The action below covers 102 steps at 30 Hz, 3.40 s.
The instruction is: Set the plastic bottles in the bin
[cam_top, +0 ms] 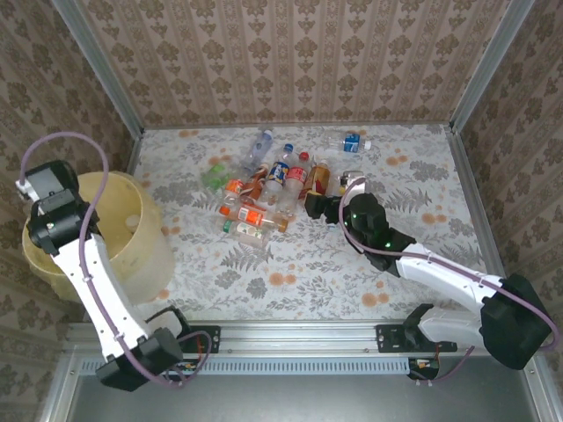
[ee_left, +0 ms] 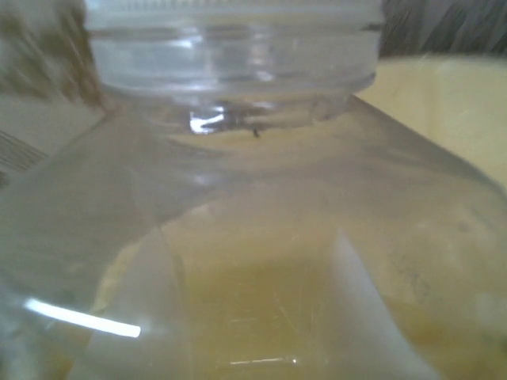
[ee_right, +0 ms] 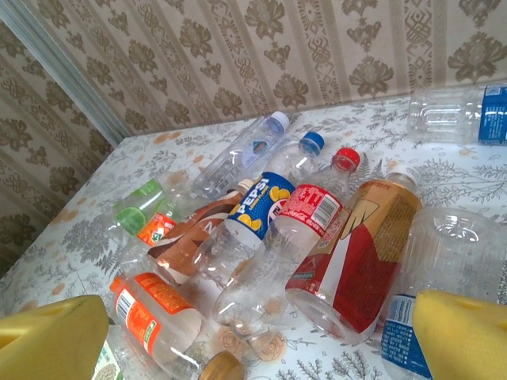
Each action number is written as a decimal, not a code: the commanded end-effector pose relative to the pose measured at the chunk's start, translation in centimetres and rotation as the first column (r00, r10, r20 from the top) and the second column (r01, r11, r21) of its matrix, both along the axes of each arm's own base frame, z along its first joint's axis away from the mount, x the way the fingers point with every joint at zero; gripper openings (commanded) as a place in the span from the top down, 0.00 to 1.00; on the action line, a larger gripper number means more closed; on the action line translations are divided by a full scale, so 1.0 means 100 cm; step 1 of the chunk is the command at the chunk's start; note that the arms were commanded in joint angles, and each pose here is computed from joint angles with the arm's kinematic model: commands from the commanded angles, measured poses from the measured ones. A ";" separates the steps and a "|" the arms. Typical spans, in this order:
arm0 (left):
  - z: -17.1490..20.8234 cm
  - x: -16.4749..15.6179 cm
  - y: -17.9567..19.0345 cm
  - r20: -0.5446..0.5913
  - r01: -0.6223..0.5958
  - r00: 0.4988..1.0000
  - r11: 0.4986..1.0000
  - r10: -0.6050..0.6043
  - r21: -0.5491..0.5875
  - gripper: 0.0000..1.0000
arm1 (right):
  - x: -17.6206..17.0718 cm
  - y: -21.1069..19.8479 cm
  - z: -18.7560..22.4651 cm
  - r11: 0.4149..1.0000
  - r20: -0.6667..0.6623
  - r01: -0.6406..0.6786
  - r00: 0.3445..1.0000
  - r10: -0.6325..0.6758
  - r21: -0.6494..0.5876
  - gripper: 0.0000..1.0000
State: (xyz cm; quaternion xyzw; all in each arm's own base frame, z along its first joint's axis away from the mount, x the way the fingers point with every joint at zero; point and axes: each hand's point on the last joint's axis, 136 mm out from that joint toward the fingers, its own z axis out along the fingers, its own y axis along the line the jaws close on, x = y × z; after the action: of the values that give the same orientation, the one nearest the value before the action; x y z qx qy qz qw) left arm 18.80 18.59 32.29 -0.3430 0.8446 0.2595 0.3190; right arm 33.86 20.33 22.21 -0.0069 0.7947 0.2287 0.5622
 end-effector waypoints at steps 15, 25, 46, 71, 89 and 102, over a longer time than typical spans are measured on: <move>-0.017 -0.011 0.026 0.120 -0.160 0.977 0.977 0.177 -0.140 0.34 | 0.009 0.019 0.005 0.998 -0.034 -0.066 0.997 0.066 -0.006 0.00; 0.029 0.008 -0.017 0.312 0.022 0.950 0.991 0.021 -0.132 0.22 | 0.008 0.023 -0.003 0.997 -0.070 -0.078 0.994 0.079 0.014 0.00; 0.095 0.113 -0.268 0.453 0.707 0.595 0.700 -0.665 0.100 0.07 | -0.005 -0.005 -0.015 1.000 -0.073 0.000 0.997 0.002 0.016 0.00; -0.163 0.135 -0.379 0.243 0.457 0.886 0.658 -0.395 -0.598 0.00 | -0.038 -0.050 -0.032 0.997 -0.027 0.055 0.998 -0.054 0.052 0.00; -0.261 0.095 -0.371 -0.006 0.132 0.981 0.681 -0.196 -0.720 0.01 | -0.040 -0.051 -0.035 0.999 -0.030 0.044 0.999 -0.043 0.023 0.00; -0.282 0.069 -0.344 -0.049 0.131 0.974 0.721 -0.223 -0.680 0.18 | -0.039 -0.047 -0.036 0.999 -0.037 0.028 0.999 -0.027 0.024 0.00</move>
State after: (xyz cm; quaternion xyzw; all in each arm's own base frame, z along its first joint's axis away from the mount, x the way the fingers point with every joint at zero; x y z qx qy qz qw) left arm 26.20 -16.51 3.82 -0.3421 0.9264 -0.0740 0.1386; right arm 29.95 15.57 18.61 0.0243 0.8032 0.2318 0.5482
